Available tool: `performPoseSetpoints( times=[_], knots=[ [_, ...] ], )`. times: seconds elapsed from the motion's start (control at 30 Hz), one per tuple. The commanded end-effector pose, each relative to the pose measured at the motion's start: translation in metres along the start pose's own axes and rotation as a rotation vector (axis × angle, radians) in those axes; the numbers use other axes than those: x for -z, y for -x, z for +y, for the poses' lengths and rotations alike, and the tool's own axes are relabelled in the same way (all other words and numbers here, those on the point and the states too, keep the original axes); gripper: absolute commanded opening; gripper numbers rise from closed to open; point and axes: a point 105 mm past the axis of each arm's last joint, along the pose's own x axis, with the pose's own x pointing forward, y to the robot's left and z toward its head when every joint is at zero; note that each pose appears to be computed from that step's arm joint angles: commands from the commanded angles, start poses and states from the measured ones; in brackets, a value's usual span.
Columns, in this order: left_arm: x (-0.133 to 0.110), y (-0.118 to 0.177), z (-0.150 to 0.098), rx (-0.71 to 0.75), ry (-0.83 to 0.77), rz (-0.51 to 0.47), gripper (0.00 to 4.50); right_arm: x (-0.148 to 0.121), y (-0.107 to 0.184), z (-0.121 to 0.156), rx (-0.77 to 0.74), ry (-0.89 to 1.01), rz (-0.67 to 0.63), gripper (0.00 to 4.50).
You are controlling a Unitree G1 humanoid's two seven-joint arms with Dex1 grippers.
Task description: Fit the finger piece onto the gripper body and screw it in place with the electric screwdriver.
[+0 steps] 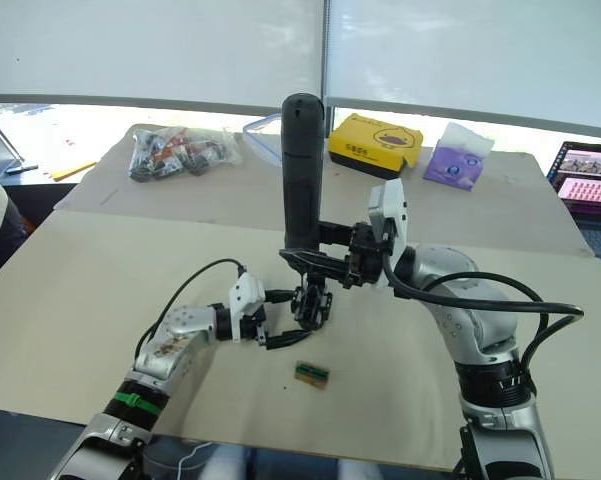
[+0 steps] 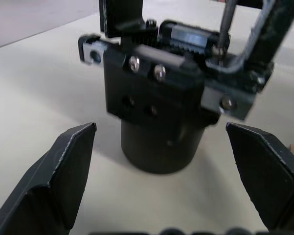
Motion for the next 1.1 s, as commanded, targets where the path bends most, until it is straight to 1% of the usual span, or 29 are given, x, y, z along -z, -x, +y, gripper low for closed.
performPoseSetpoints(
  times=[0.03, 0.27, 0.53, 0.8, 0.83, 0.9, 0.93, 0.97, 1.1],
  knots=[
    [-0.006, -0.005, -0.001, 0.023, -0.04, -0.006, 4.5, -0.013, -0.001, 0.008, -0.023, 0.062, -0.035, 1.93],
    [-0.005, -0.008, 0.001, 0.016, -0.035, 0.005, 4.5, -0.013, 0.001, 0.007, -0.017, 0.064, -0.033, 1.93],
    [-0.011, -0.012, 0.001, 0.022, -0.014, -0.028, 4.5, -0.013, 0.0, 0.009, -0.019, 0.061, -0.031, 1.93],
    [-0.007, -0.014, 0.0, 0.019, -0.014, -0.015, 4.5, -0.012, 0.0, 0.009, -0.017, 0.058, -0.026, 1.93],
    [-0.006, -0.014, 0.0, 0.019, -0.013, -0.015, 3.97, -0.012, 0.0, 0.01, -0.017, 0.058, -0.025, 1.93],
    [-0.004, -0.014, -0.002, 0.024, -0.011, -0.006, 3.23, -0.011, 0.0, 0.01, -0.017, 0.057, -0.024, 1.93],
    [-0.003, -0.014, -0.003, 0.034, -0.014, 0.001, 2.67, -0.011, 0.0, 0.01, -0.016, 0.057, -0.023, 1.93],
    [-0.001, -0.015, -0.005, 0.039, -0.016, 0.006, 2.4, -0.011, 0.0, 0.01, -0.016, 0.057, -0.023, 1.93],
    [0.002, -0.015, -0.007, 0.049, -0.03, 0.021, 2.4, -0.01, 0.0, 0.009, -0.016, 0.056, -0.02, 1.93]
  ],
)
